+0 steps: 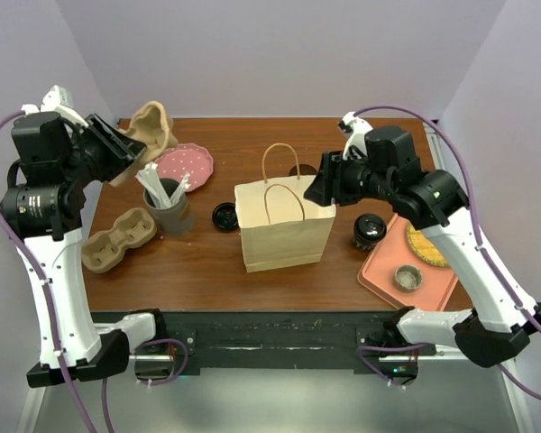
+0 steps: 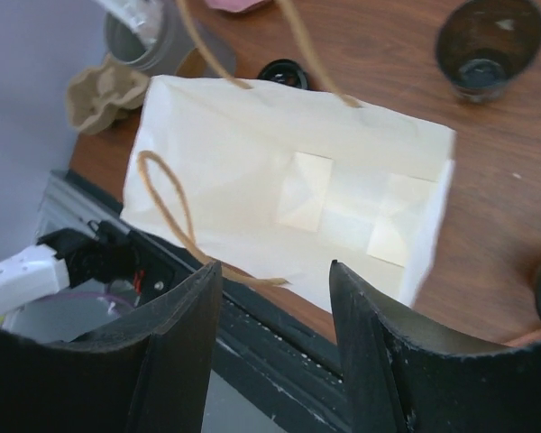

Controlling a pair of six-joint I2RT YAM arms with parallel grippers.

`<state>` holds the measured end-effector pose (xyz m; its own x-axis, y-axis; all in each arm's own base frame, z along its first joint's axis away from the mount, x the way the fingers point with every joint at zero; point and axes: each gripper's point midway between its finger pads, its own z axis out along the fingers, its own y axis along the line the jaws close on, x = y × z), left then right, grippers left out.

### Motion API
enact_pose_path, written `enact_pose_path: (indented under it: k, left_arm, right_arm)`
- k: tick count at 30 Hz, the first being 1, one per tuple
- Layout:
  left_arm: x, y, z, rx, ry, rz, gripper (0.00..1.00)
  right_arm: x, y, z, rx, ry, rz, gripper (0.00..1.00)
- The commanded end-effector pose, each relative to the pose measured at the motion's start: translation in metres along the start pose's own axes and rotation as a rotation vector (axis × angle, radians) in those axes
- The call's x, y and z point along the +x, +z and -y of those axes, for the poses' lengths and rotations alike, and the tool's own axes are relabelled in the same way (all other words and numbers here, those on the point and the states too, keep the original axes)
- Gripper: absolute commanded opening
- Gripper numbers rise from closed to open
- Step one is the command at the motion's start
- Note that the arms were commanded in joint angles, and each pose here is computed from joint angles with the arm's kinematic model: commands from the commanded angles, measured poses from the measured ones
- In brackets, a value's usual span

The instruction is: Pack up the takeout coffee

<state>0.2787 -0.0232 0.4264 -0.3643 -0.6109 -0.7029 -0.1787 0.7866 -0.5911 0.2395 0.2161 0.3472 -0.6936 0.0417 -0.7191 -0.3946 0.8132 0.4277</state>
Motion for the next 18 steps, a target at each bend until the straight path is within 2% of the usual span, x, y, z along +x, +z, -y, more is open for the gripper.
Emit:
enact_pose_path:
  k: [1,3,8,13,18]
  left_arm:
    - [0.037,-0.019,0.031,0.162,-0.114,-0.18,0.34]
    - [0.042,-0.021,0.037,0.19,-0.137,-0.213,0.34]
    - [0.047,-0.026,0.046,0.229,-0.173,-0.251,0.34]
    - [0.045,-0.033,0.06,0.289,-0.211,-0.249,0.33]
    - [0.051,-0.035,0.067,0.33,-0.262,-0.27,0.32]
  right_arm:
    - [-0.022,-0.009,-0.053,-0.302,-0.158,0.124,0.57]
    - [-0.022,-0.016,-0.063,-0.377,-0.233,0.16,0.6]
    - [-0.04,-0.025,-0.075,-0.431,-0.34,0.265,0.64]
    - [-0.016,-0.016,-0.093,-0.605,-0.437,0.181,0.66]
    - [-0.015,-0.008,-0.09,-0.564,-0.58,0.24,0.68]
